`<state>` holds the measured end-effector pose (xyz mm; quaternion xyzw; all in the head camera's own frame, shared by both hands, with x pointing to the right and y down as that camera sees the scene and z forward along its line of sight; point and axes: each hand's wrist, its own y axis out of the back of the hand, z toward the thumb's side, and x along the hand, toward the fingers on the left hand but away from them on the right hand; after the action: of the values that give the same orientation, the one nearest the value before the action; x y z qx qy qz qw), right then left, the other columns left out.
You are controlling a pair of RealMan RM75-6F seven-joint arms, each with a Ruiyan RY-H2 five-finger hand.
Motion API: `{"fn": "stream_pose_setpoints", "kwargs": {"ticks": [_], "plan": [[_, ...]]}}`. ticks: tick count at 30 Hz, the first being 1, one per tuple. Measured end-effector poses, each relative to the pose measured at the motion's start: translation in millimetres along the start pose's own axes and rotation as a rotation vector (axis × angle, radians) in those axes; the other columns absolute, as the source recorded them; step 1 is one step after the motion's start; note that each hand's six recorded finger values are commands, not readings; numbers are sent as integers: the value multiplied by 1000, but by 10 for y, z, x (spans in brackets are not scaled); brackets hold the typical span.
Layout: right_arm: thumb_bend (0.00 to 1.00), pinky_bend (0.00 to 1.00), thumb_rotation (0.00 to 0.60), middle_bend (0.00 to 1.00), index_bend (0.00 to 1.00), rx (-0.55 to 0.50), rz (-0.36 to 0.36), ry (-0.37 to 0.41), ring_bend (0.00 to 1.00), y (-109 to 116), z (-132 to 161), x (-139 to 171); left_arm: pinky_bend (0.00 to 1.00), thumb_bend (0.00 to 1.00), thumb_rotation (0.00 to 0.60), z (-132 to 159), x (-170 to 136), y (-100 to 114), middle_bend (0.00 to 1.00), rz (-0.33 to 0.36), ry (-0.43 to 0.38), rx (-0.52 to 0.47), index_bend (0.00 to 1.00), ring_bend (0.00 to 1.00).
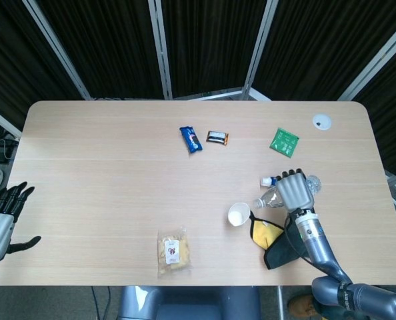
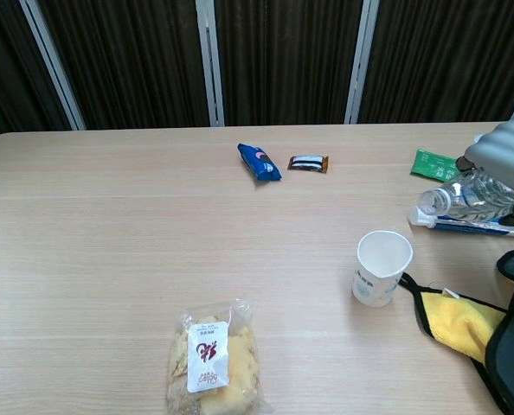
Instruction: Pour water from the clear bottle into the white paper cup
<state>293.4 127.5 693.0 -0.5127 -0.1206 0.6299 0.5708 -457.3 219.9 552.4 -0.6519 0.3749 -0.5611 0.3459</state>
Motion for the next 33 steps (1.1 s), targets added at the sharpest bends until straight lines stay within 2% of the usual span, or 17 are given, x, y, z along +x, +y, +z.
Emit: {"fn": "stream_pose_setpoints", "kwargs": {"ticks": [14, 33], "plan": [[525, 497, 600, 663, 556, 52, -23, -1, 599, 31, 1, 43, 0, 44, 600, 2, -3, 10, 0, 4, 0, 0, 0, 0], [527, 497, 600, 664, 556, 82, -19, -6, 600, 16, 21, 51, 0, 45, 600, -2, -3, 12, 0, 4, 4, 0, 0, 0]]}}
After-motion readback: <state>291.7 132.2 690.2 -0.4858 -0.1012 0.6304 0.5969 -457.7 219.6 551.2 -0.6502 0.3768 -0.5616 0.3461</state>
